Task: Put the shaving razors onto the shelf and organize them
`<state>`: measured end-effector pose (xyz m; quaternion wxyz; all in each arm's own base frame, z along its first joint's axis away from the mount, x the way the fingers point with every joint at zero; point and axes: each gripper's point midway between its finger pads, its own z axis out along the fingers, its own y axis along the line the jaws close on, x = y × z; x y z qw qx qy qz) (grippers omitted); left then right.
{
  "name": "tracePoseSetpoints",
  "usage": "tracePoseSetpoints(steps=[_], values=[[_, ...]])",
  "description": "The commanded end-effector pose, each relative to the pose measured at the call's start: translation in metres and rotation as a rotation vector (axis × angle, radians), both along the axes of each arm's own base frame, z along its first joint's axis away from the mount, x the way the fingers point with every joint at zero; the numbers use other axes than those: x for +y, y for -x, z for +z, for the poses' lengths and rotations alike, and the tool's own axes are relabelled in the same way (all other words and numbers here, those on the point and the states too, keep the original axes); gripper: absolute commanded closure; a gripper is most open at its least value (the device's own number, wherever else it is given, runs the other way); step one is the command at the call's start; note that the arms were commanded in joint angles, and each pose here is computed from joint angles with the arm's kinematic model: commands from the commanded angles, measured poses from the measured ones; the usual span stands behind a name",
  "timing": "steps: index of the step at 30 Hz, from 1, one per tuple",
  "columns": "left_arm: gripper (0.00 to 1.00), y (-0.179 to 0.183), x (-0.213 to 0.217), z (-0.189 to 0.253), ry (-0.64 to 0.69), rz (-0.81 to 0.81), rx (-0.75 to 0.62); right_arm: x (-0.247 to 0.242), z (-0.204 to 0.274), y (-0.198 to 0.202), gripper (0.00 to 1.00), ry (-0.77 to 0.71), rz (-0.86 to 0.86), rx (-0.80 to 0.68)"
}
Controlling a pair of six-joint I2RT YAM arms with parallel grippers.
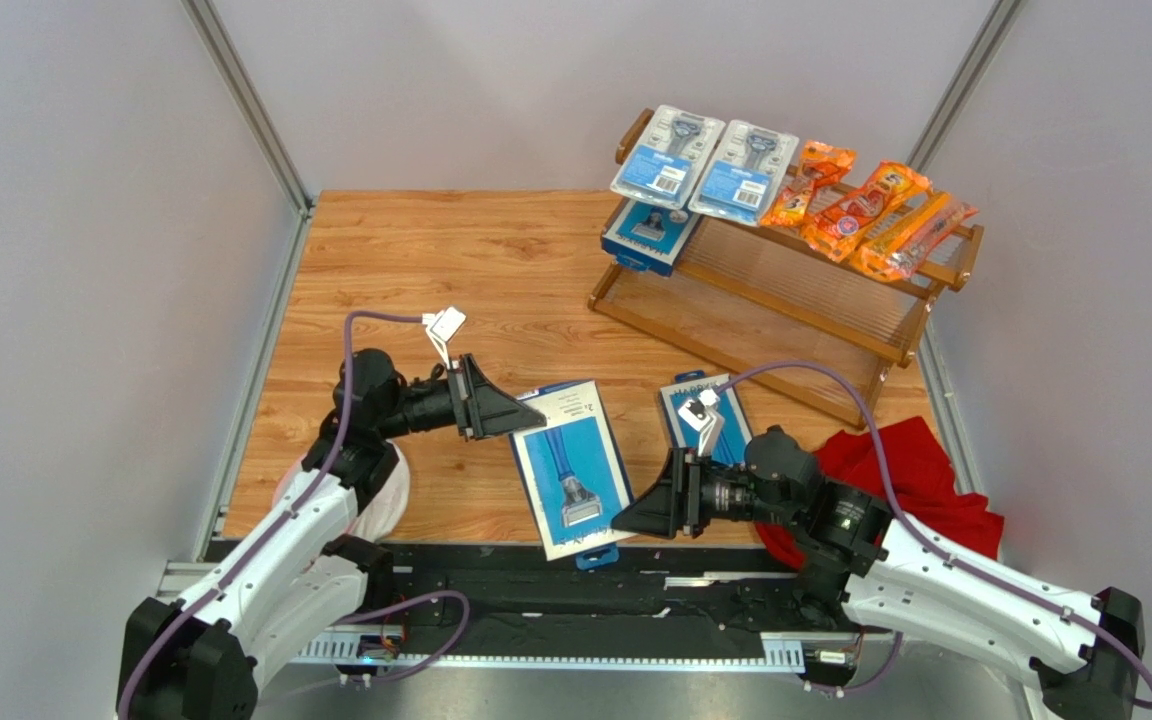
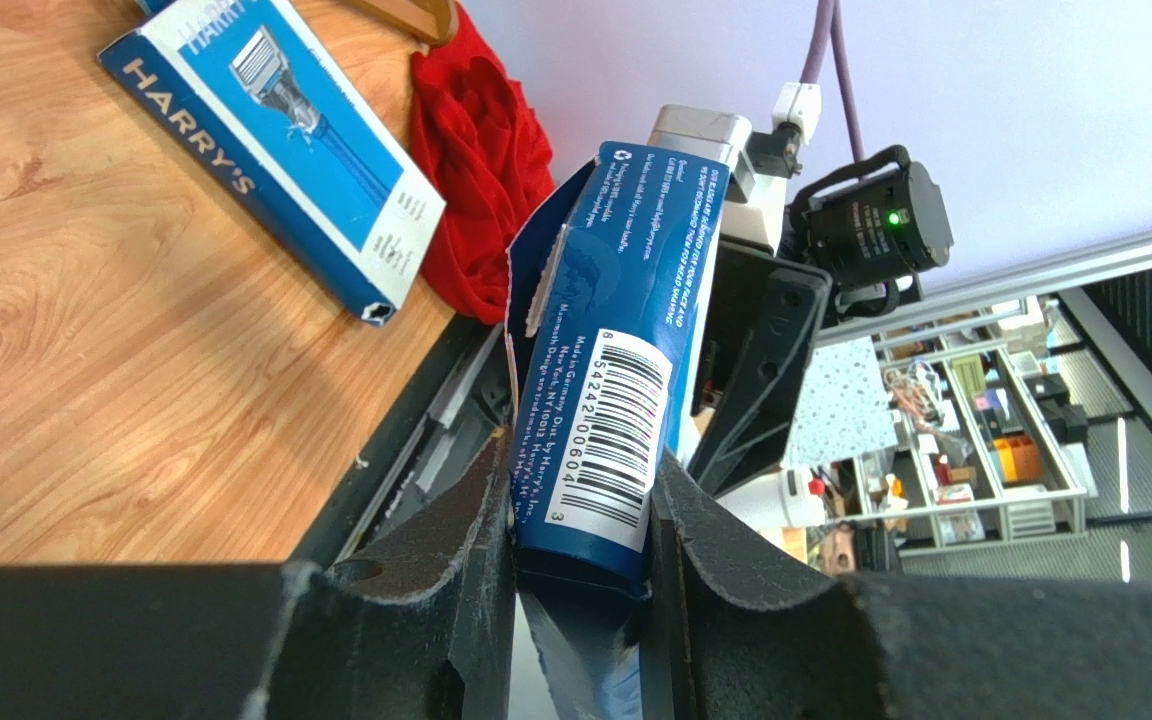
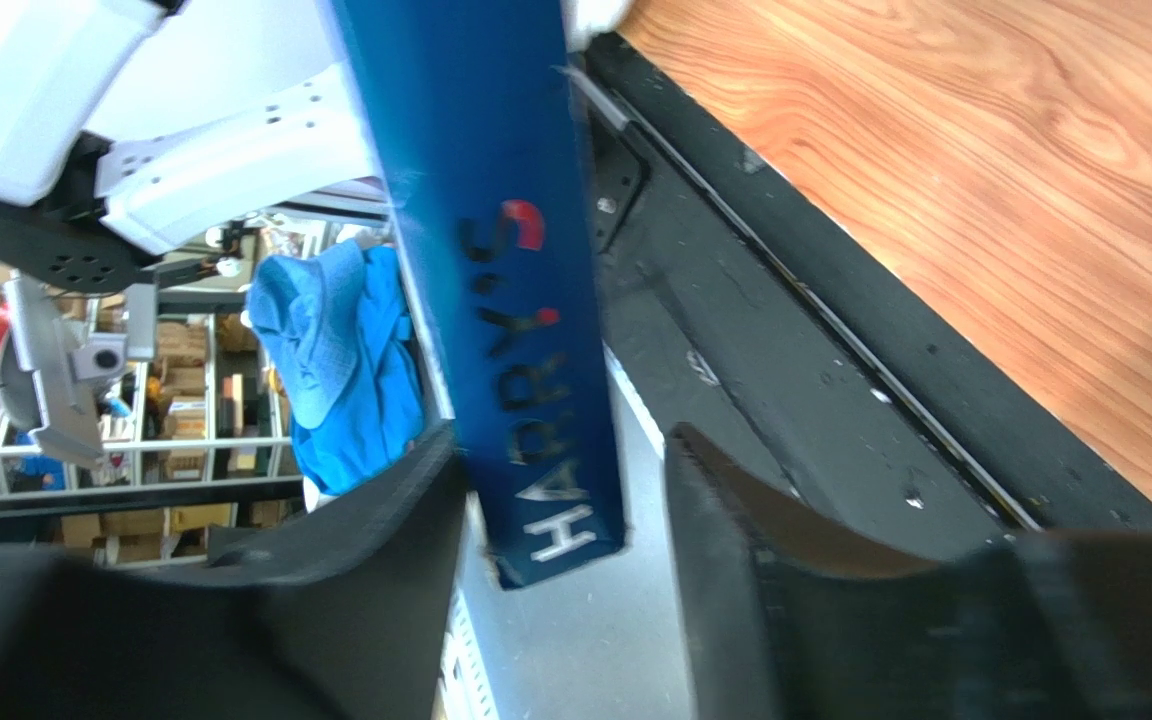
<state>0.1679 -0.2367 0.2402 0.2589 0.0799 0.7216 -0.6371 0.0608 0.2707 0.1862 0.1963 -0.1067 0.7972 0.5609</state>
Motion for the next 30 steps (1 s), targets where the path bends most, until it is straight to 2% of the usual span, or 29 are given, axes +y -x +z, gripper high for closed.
tracePoseSetpoints(steps=[1,4,8,10,11,12,13,14,15,16,21,22,23,30], values=[[1.00,0.001,-0.005,0.037,0.060,-0.040,-0.108,0.008,0.012,-0.002,0.55,-0.060,0.002,-0.005],[1.00,-0.002,-0.006,0.038,0.060,-0.035,-0.108,0.009,0.011,0.000,0.78,-0.049,0.014,0.007],[1.00,-0.007,-0.007,0.036,0.047,-0.023,-0.113,0.009,0.011,0.001,0.91,-0.049,0.018,0.012],[0.95,-0.010,-0.006,0.032,0.022,-0.010,-0.120,0.007,0.009,0.001,0.96,-0.040,0.011,0.014],[0.82,-0.010,-0.005,0.031,0.009,-0.005,-0.125,0.006,0.011,0.001,0.98,-0.044,0.009,0.011],[0.75,-0.010,-0.004,0.024,-0.019,0.000,-0.093,0.006,0.010,0.000,0.99,-0.042,0.003,0.012],[0.66,-0.012,-0.004,0.025,-0.039,0.002,-0.131,0.004,0.009,0.001,1.00,-0.035,0.002,0.015],[0.51,-0.012,-0.002,0.023,-0.058,0.006,-0.133,0.003,0.008,0.001,1.00,-0.036,-0.001,0.014],[0.45,-0.012,0.000,0.014,-0.096,0.020,-0.094,0.003,0.008,0.000,1.00,-0.034,-0.008,0.016],[0.42,-0.013,0.002,0.015,-0.121,0.024,-0.131,0.002,0.006,0.000,1.00,-0.029,-0.012,0.020],[0.31,-0.016,0.016,-0.007,-0.269,0.097,-0.089,-0.002,0.005,-0.001,1.00,-0.028,-0.034,0.016],[0.20,-0.018,0.019,-0.006,-0.294,0.108,-0.108,-0.003,0.003,-0.002,1.00,-0.021,-0.039,0.020],[0.17,-0.018,0.022,-0.008,-0.316,0.121,-0.105,-0.004,0.003,-0.002,1.00,-0.019,-0.040,0.019],[0.08,-0.026,0.062,-0.036,-0.577,0.297,-0.048,-0.005,-0.001,-0.004,1.00,-0.003,-0.055,0.021]])
